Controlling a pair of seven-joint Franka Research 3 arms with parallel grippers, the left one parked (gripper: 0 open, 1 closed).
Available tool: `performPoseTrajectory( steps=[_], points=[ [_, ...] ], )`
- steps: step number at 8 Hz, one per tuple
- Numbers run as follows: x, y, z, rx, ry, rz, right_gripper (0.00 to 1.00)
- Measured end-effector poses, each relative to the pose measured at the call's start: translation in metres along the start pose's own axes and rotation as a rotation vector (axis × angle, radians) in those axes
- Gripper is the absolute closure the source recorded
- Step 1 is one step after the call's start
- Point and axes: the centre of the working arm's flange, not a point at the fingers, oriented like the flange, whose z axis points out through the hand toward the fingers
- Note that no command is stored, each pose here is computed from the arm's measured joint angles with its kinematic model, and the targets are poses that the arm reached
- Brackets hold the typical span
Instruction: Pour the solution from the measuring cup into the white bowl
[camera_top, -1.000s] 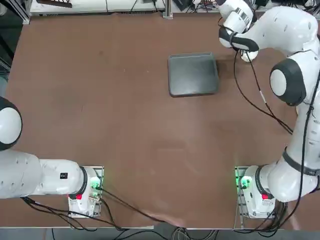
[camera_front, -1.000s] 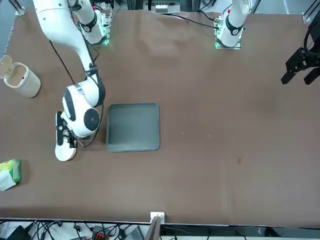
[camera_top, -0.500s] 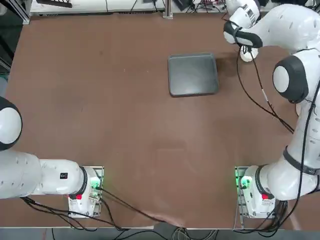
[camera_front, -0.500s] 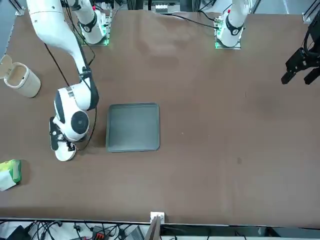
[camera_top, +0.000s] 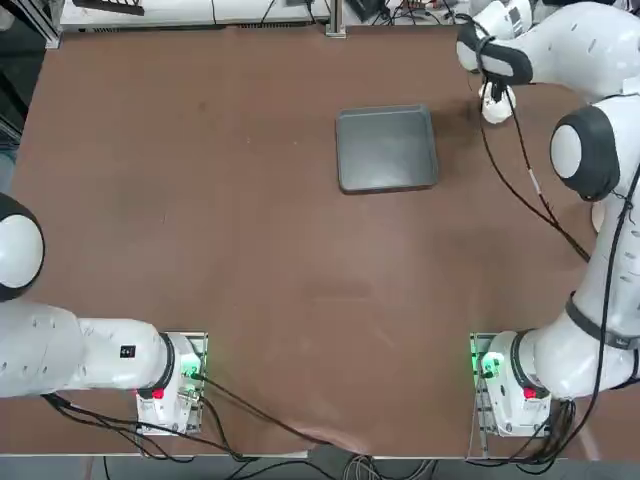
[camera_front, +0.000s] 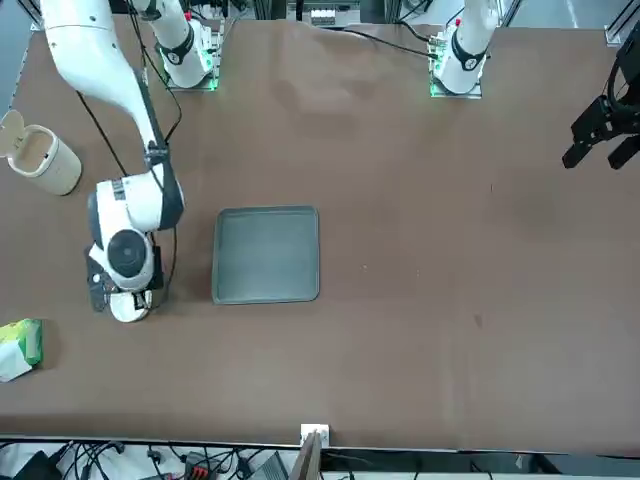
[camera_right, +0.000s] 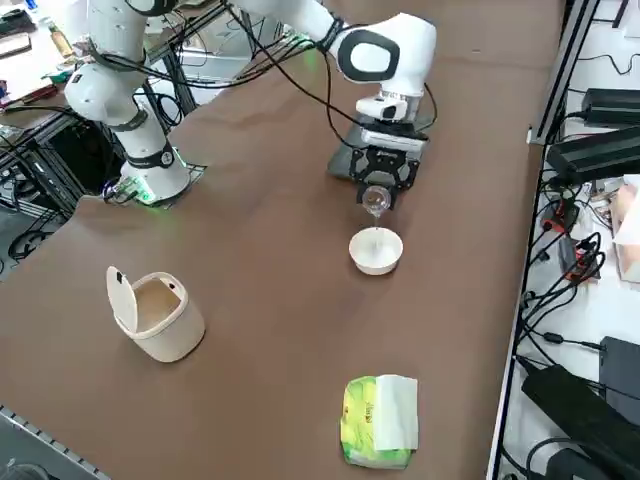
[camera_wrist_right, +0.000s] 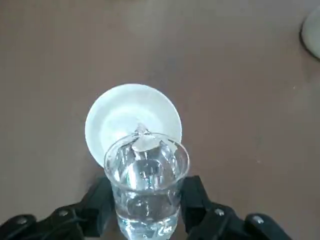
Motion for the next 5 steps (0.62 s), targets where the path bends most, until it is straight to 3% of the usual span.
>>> performPoseTrajectory(
  steps=[5],
  points=[
    [0.017,0.0,0.01,0.009,-0.174,-0.026,0.27]
  ],
)
